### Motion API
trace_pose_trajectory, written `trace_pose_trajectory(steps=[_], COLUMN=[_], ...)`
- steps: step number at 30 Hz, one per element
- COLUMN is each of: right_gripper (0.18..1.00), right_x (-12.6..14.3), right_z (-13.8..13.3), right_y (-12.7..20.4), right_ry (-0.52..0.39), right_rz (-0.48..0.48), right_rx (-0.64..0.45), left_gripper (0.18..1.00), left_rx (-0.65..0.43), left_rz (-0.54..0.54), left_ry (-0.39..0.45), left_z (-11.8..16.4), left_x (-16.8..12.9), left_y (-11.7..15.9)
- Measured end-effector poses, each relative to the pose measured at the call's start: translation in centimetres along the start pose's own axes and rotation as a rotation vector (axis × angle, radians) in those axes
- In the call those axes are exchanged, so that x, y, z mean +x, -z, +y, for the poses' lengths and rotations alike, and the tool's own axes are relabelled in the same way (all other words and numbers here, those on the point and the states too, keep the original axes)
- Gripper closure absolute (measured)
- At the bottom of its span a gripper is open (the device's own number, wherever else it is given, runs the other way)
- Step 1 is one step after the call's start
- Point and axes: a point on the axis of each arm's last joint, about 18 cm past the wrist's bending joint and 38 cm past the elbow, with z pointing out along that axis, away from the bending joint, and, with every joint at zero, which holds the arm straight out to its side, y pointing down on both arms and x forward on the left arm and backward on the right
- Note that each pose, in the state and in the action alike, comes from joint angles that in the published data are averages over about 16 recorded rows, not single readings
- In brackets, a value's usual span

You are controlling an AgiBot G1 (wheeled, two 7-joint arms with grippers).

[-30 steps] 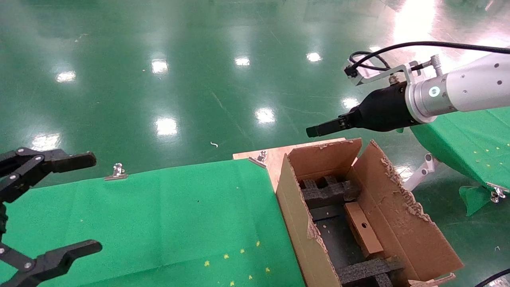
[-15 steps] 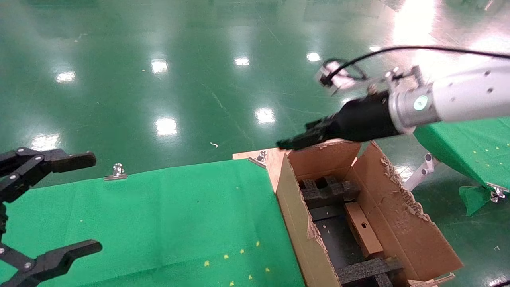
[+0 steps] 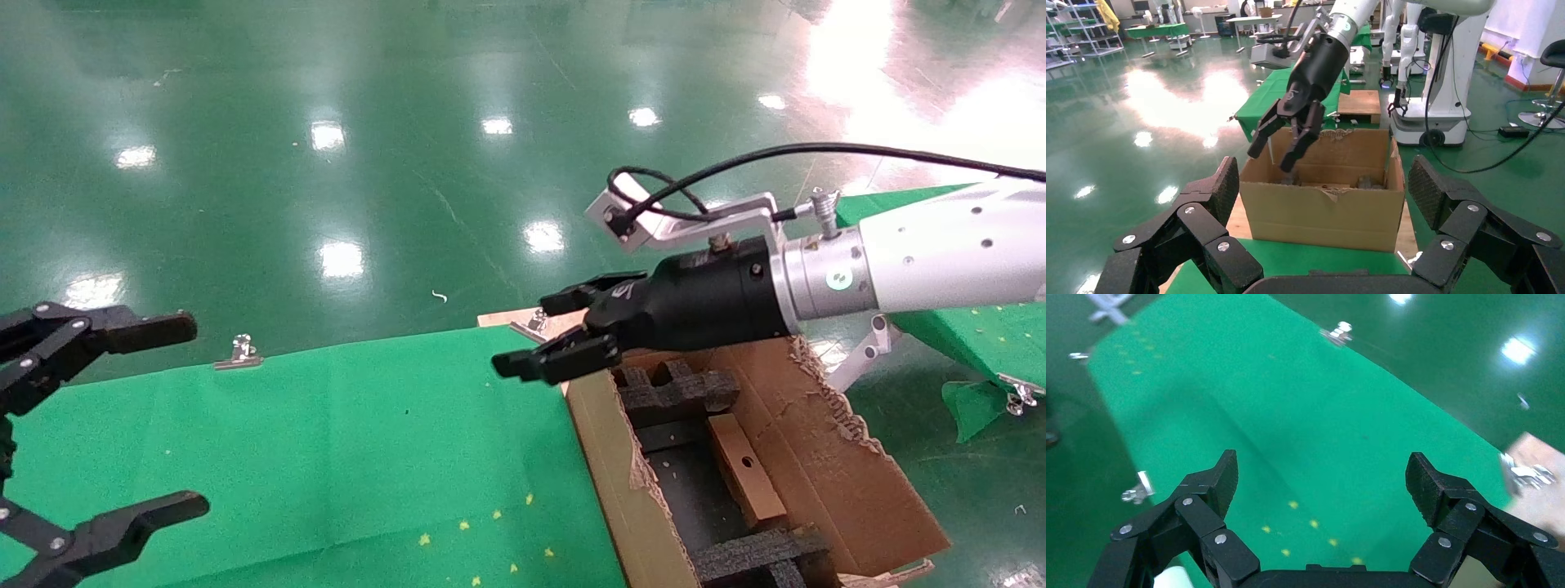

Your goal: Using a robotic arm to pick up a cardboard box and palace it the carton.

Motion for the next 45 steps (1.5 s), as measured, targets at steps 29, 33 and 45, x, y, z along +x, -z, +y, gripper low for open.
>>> trace_pose_trajectory(steps=[29,33,45], right_gripper=[0.178,0.178,0.178], right_x=[-7.5,-8.1,-8.8], right_z=[1.6,1.9,2.3], right_y=[2.8,3.6,4.5], right_ry=[0.384,0.43,0.475], right_rz=[-0.326,-0.339,-0.349], right_rx=[0.425,0.484,0.545], left_gripper=[0.184,0.184,0.184], left_rx=[0.0,0.0,0.0], left_rz=[0.0,0.0,-0.001], left_ry=[0.0,0.0,0.0], left_z=[0.0,0.0,0.0], left_x=[0.0,0.0,0.0], left_y=[0.0,0.0,0.0])
